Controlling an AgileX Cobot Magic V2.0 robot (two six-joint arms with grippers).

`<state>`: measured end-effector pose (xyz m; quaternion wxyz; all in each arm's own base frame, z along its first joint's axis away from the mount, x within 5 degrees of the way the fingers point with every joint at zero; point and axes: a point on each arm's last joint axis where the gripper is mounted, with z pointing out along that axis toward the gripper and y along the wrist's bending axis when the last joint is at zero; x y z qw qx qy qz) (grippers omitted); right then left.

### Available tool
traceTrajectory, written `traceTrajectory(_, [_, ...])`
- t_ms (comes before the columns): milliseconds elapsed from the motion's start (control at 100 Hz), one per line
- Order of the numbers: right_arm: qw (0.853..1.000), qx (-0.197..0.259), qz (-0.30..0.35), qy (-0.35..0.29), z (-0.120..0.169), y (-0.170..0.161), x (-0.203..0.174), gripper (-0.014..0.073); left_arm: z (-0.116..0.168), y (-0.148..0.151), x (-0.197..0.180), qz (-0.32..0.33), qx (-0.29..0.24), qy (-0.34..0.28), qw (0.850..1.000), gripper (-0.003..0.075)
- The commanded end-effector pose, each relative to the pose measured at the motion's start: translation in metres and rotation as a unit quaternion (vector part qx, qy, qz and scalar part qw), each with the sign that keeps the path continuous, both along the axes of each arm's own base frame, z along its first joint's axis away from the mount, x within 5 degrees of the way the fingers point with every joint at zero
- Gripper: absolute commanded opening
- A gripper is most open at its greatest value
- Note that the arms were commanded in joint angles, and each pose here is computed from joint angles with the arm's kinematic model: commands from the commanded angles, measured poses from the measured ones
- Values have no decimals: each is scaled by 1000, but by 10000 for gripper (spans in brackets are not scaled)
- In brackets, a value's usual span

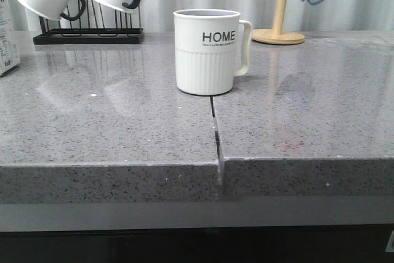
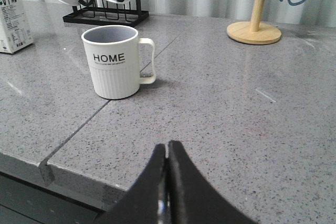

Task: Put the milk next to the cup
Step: 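Open the right gripper and withdraw it from the mug, then move the left gripper to the Pascual milk carton and grasp it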

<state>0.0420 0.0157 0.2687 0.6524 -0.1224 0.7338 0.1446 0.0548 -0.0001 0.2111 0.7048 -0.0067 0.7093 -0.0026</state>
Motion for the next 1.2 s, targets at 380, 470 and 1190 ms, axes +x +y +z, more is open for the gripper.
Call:
traceTrajectory(380, [999,19,1,-43,15,0,0,-67,75,1,29,2,40,27,999,314])
traceTrajectory(470, [999,19,1,-43,15,0,0,-67,78,1,37,2,40,23,999,657])
traceTrajectory(1190, [999,19,1,-42,15,0,0,-67,83,3,142,8,-8,13,1000,627])
